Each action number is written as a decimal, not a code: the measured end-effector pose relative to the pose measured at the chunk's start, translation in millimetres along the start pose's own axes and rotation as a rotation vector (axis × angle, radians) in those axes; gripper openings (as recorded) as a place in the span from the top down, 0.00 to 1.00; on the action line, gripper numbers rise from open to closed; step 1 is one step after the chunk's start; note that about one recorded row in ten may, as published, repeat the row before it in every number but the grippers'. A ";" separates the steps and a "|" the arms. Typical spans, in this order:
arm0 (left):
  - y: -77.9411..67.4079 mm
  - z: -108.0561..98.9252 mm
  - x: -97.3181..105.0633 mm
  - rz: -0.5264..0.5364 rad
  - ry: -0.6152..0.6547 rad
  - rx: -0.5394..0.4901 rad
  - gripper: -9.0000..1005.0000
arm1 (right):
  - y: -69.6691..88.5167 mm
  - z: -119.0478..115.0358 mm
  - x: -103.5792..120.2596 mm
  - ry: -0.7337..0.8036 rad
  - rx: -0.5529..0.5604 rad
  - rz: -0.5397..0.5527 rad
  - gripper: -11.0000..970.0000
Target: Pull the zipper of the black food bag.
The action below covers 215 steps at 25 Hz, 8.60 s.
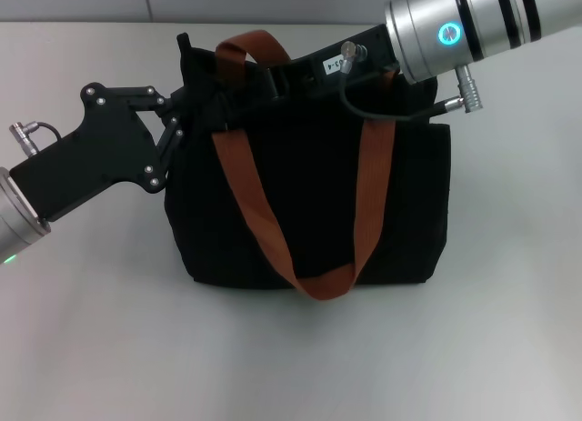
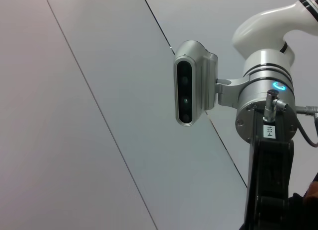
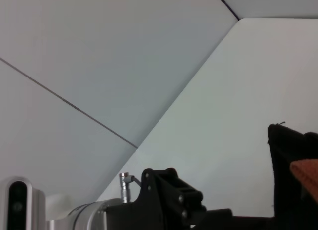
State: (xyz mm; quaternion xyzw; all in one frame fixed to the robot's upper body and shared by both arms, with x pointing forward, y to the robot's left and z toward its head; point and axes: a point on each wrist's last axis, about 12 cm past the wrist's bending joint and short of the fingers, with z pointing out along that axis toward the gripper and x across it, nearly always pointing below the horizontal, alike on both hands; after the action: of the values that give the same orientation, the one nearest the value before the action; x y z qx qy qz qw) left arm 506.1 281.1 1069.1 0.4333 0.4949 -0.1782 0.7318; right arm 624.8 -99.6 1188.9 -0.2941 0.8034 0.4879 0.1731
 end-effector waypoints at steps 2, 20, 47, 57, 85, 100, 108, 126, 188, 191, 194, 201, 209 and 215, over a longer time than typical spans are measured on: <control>0.2 -0.3 0.0 0.001 0.000 0.000 0.96 | -0.3 -1.5 -0.6 -0.005 0.008 -0.008 0.65; 0.9 1.5 -1.5 0.003 -0.013 0.007 0.95 | -0.3 4.0 -2.5 0.000 0.049 -0.051 0.73; 1.5 1.3 -3.9 0.004 -0.033 0.001 0.95 | 3.2 -3.3 -2.5 -0.020 0.056 -0.128 0.89; 1.9 -1.1 -3.5 0.003 -0.029 -0.014 0.95 | 4.4 -9.0 -3.4 -0.036 0.067 -0.152 0.97; 2.7 -2.5 -3.1 0.011 -0.025 -0.028 0.95 | 15.0 -14.3 -12.2 0.008 0.123 -0.157 0.99; 3.9 -4.4 -2.8 0.004 -0.025 -0.055 0.94 | 15.1 -17.5 -11.4 0.053 0.237 -0.137 0.98; 4.1 -5.0 -2.7 0.003 -0.024 -0.060 0.94 | 15.3 -29.7 -6.8 0.024 0.272 -0.131 0.98; 6.5 -4.3 -2.3 0.002 -0.021 -0.069 0.94 | 9.3 -66.9 19.5 -0.047 0.343 -0.096 0.98; 6.1 -3.1 -0.1 -0.008 -0.005 -0.072 0.93 | -14.7 -141.7 123.6 -0.524 -0.080 -0.485 0.31; 5.9 -4.2 0.8 -0.010 0.004 -0.076 0.93 | -18.7 -141.2 140.5 -0.535 -0.109 -0.555 0.28; 6.2 -5.1 2.8 -0.014 0.021 -0.083 0.93 | -24.9 -137.7 162.9 -0.527 -0.134 -0.637 0.24; 6.2 -6.3 3.4 -0.023 0.026 -0.086 0.93 | -37.8 -108.3 203.0 -0.410 -0.125 -0.716 0.20; 4.0 -7.3 4.1 -0.035 0.028 -0.088 0.93 | -47.2 -81.7 219.6 -0.349 -0.085 -0.694 0.20; 4.5 -11.9 4.9 -0.105 0.038 -0.096 0.93 | -49.6 -78.7 218.0 -0.344 -0.074 -0.686 0.20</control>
State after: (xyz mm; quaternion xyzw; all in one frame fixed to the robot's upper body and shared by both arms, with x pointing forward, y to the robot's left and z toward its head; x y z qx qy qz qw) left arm 504.6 294.0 1065.3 0.3746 0.5387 -0.1844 0.7318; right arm 490.0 -252.8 1068.4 -0.4658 0.5995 0.4725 0.4476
